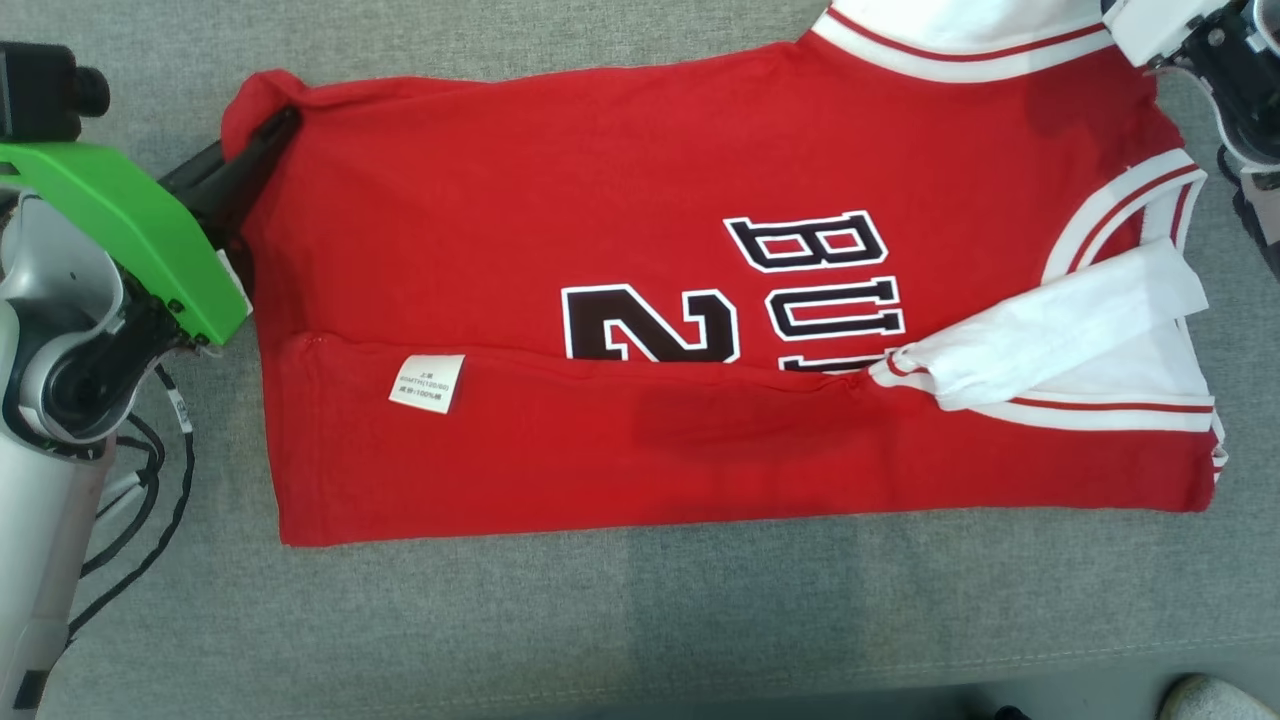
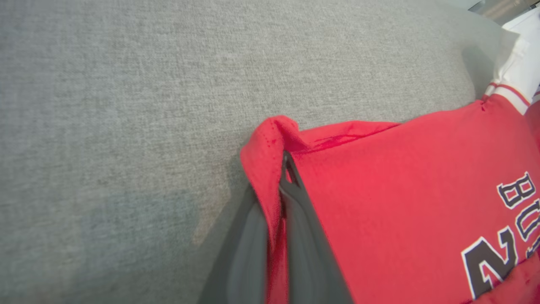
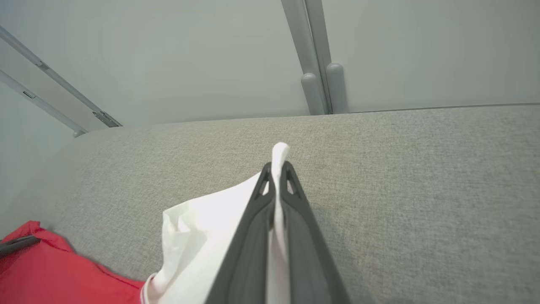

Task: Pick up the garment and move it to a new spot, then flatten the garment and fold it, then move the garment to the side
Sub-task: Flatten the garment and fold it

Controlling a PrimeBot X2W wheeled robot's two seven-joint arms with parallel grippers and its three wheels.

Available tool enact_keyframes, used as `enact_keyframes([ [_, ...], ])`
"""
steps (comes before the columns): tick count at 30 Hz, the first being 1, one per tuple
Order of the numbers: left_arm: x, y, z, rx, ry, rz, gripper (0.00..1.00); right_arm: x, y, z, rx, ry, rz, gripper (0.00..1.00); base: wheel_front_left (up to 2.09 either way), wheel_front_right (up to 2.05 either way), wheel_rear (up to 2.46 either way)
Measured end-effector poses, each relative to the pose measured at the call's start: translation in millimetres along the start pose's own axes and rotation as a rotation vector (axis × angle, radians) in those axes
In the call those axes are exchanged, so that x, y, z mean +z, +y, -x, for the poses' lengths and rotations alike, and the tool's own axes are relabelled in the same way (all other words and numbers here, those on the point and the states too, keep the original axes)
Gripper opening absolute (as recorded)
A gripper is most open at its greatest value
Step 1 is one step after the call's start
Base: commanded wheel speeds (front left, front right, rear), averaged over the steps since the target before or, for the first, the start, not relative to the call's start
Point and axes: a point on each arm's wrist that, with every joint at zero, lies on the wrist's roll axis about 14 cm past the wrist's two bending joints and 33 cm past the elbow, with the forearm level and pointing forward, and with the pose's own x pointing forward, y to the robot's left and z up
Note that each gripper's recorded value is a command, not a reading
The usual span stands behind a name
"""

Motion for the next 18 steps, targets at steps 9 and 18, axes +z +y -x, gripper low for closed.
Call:
enact_keyframes([
  [9,-8.2,-6.0,11.8,0.004,-0.025,0.028,0.00,18.1,16.5,35.0,0.024,-0.091,-0.020,0.00,0.00,0.00,0.00],
  [18,-2.8,-15.4,29.7,0.000,-0.103,0.051,0.00,19.0,24.6,78.7,0.026,-0.117,-0.035,0.00,0.00,0.00,0.00],
])
